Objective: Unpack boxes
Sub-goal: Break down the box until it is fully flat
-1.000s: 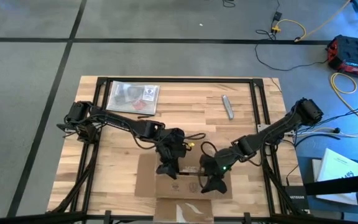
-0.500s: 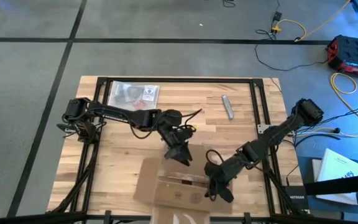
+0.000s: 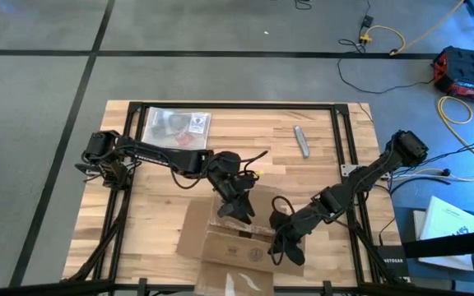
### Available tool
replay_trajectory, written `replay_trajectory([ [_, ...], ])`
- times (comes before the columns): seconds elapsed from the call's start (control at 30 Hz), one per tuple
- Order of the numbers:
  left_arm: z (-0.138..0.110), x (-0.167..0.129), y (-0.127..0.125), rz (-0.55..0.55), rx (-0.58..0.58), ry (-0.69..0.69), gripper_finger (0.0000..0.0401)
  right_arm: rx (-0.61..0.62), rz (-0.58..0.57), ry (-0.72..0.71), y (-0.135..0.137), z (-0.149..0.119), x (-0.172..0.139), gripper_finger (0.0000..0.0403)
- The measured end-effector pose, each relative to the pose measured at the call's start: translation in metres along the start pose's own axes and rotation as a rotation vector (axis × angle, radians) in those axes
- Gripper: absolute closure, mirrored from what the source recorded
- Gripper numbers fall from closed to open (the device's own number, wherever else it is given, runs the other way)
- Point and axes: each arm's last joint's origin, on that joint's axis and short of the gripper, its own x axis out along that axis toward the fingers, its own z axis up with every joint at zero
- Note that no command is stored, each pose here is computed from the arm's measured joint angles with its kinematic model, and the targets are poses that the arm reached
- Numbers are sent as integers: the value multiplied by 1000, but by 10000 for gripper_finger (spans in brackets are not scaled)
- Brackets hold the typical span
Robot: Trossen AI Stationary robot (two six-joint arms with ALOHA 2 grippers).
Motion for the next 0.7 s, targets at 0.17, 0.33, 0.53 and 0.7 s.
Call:
replay_trajectory([
  [0.17, -1, 0, 1, 8, 12, 11, 189, 1, -6, -9, -1, 1, 0, 402],
  [0.33, -2, 0, 2, 13, 5, 18, 189, 8, 1, -2, -1, 2, 0, 402],
  [0.53, -2, 0, 2, 13, 4, 20, 189, 41, 7, 3, -1, 2, 0, 402],
  [0.7, -4, 0, 3, 22, -7, 31, 189, 72, -25, -51, -1, 3, 0, 402],
])
